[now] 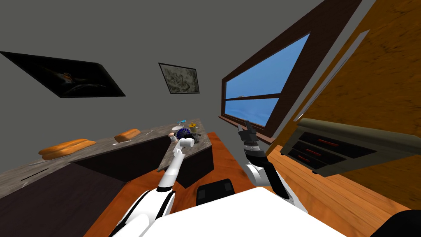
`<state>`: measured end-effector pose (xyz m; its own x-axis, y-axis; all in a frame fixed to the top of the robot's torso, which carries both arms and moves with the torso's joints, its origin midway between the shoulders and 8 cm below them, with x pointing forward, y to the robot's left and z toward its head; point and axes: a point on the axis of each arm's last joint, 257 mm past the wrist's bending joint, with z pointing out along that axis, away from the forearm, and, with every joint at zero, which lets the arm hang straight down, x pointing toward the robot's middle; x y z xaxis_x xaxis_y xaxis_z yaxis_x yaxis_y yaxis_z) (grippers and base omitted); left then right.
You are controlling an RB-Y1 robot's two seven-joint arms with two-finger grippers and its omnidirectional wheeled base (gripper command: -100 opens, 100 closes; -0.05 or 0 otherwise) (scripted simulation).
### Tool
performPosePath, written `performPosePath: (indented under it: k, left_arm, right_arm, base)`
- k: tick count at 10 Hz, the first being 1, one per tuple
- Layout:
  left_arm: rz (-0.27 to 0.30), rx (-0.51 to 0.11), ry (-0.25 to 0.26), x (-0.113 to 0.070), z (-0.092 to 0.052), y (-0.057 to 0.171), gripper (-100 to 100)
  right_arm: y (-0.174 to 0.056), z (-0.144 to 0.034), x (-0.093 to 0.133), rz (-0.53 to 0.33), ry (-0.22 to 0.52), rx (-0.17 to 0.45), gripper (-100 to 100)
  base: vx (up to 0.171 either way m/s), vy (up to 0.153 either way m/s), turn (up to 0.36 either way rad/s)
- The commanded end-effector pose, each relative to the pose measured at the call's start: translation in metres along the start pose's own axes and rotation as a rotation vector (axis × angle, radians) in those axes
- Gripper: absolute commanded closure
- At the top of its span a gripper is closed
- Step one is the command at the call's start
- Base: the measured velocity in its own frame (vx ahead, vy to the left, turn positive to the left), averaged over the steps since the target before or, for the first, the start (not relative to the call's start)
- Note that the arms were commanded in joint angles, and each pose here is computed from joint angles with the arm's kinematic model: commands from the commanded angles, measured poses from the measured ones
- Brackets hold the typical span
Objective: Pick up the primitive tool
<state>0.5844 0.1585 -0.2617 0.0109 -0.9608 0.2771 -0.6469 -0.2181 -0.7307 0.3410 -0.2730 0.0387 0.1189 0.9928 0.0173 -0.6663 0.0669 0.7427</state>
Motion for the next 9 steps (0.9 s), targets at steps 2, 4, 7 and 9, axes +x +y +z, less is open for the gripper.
performPosePath:
  k: [2,4,7,9]
  left_arm:
    - [-0.005,-0.078,-0.028,-0.006,0.003,0.012,-100]
    - [-0.010,-0.139,-0.051,-0.012,0.005,0.019,-100]
    - [-0.015,-0.215,-0.080,-0.019,0.004,0.031,-100]
    - [-0.019,-0.274,-0.102,-0.026,0.002,0.039,-100]
  right_arm:
    - [0.000,0.000,0.000,0.000,0.000,0.000,0]
    - [0.000,0.000,0.000,0.000,0.000,0.000,0]
    - [0.000,0.000,0.000,0.000,0.000,0.000,0]
    - [0.000,0.000,0.000,0.000,0.000,0.000,0]
  base:
    - [0.019,0.023,-0.007]
    - [0.028,0.032,-0.007]
    - [0.021,0.016,-0.003]
    - [0.033,0.029,-0.004]
